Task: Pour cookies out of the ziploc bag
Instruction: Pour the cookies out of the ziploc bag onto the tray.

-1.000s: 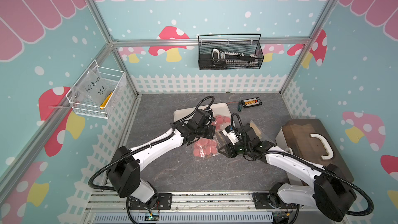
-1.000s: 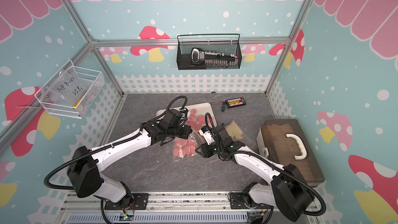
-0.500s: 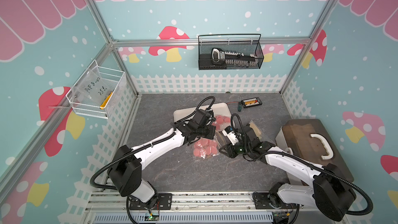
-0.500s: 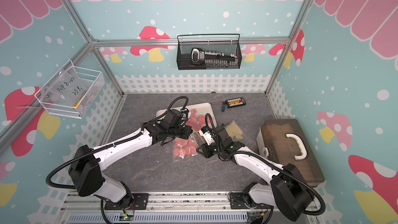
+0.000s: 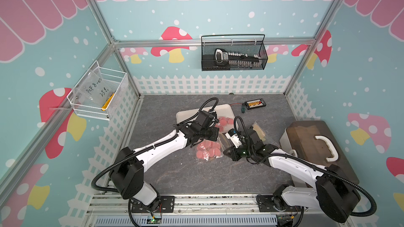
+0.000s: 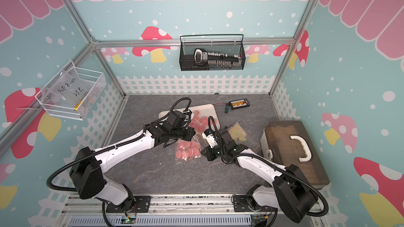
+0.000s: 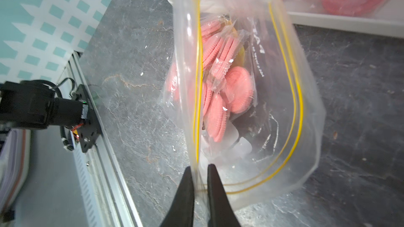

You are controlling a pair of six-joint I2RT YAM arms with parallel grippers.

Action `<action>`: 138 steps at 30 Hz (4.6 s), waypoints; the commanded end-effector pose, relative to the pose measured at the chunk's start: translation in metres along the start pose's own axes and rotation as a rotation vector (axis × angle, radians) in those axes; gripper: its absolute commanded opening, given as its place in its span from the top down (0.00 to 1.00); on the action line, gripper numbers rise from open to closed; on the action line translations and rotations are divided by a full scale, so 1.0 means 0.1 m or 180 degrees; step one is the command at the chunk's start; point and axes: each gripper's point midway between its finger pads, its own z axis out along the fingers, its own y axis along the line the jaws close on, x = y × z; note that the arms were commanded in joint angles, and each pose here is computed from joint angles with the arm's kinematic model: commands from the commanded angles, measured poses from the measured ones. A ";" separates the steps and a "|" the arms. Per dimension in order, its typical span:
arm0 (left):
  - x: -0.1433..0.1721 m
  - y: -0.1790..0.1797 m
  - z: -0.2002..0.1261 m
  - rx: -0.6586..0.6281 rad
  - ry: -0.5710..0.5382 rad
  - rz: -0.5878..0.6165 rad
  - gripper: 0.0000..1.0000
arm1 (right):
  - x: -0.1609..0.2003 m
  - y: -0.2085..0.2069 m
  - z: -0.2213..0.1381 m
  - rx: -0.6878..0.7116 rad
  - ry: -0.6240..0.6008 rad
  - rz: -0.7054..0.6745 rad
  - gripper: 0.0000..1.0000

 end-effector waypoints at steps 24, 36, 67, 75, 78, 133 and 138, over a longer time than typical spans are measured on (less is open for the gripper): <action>0.23 0.26 -0.55 -0.0247 -0.0118 -0.0211 0.27 | -0.13 -0.19 -0.02 0.0354 -0.0162 0.0259 1.00; 1.05 0.61 -0.62 -0.0351 0.0333 -0.0805 0.29 | -0.13 -0.21 0.02 0.0356 -0.0132 0.0329 0.99; 1.78 0.87 0.01 -0.0048 0.0541 -0.1281 0.42 | -0.15 -0.22 0.02 0.0376 -0.0146 0.0343 0.99; 1.83 0.86 0.12 0.0046 0.0606 -0.1361 0.49 | -0.12 -0.23 0.04 0.0376 -0.0122 0.0361 0.99; 1.86 0.86 0.15 0.0054 0.0640 -0.1371 0.54 | -0.13 -0.23 0.03 0.0384 -0.0129 0.0354 0.99; 1.21 0.73 -0.27 0.0135 0.0103 -0.1390 1.00 | -0.56 -0.04 -0.22 0.0369 -0.0491 0.0144 0.99; 1.11 0.73 -0.34 0.0120 0.0070 -0.1359 1.00 | -0.68 0.01 -0.27 0.0373 -0.0531 0.0083 0.99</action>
